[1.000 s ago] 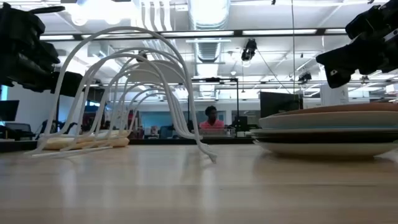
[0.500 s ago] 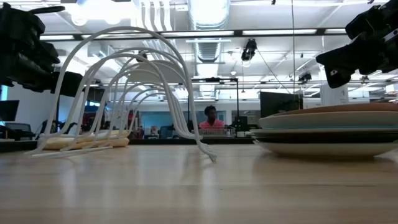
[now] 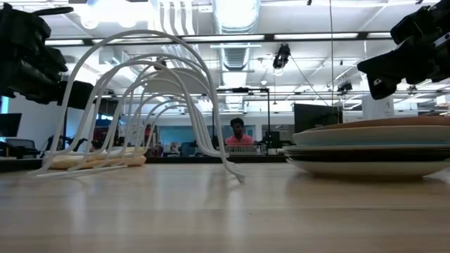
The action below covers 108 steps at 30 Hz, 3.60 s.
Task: Sort dishes
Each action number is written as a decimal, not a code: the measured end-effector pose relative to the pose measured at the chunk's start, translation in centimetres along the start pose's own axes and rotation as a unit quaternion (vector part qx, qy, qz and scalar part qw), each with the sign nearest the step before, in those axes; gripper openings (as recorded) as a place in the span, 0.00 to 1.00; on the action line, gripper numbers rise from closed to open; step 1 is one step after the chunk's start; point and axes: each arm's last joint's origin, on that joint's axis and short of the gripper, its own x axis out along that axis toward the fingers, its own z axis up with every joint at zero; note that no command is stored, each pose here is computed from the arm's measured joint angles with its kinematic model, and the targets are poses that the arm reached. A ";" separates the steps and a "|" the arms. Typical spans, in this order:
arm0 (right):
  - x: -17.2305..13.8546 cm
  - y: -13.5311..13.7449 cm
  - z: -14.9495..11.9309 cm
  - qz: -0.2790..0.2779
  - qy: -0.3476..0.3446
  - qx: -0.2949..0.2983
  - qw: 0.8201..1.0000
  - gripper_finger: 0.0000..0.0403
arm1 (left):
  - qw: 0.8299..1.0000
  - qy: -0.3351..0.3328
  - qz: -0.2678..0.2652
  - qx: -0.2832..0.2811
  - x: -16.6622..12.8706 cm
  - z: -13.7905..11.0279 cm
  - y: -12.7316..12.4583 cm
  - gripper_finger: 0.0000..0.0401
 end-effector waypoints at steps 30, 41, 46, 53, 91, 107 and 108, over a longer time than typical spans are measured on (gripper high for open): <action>0.0 0.0 0.0 0.000 0.000 0.000 1.000 0.00 | 1.000 0.000 0.000 0.000 0.0 0.0 0.0 0.29; 0.0 0.0 0.0 0.000 0.000 -0.016 1.000 0.00 | 1.000 0.000 0.000 0.000 0.0 0.0 0.0 0.29; 0.0 0.0 0.1 -0.004 -0.008 -0.024 1.000 0.00 | 1.000 0.000 0.000 0.000 0.0 0.0 0.0 0.29; 0.0 0.0 0.3 -0.012 -0.017 -0.038 0.999 0.00 | 1.000 0.000 0.000 0.000 0.0 0.0 0.0 0.29; -0.3 -0.9 1.5 -0.166 -0.107 0.086 0.977 0.00 | 0.880 -0.148 -0.373 -0.254 -2.1 14.7 4.6 0.29; 1.2 -1.5 0.6 -0.247 -0.043 0.175 0.952 0.00 | 0.897 -0.099 -0.379 -0.204 -1.7 14.9 2.4 0.29; 1.4 -1.5 0.8 -0.249 -0.037 0.176 0.952 0.00 | 0.900 -0.096 -0.378 -0.196 -1.6 14.7 2.0 0.29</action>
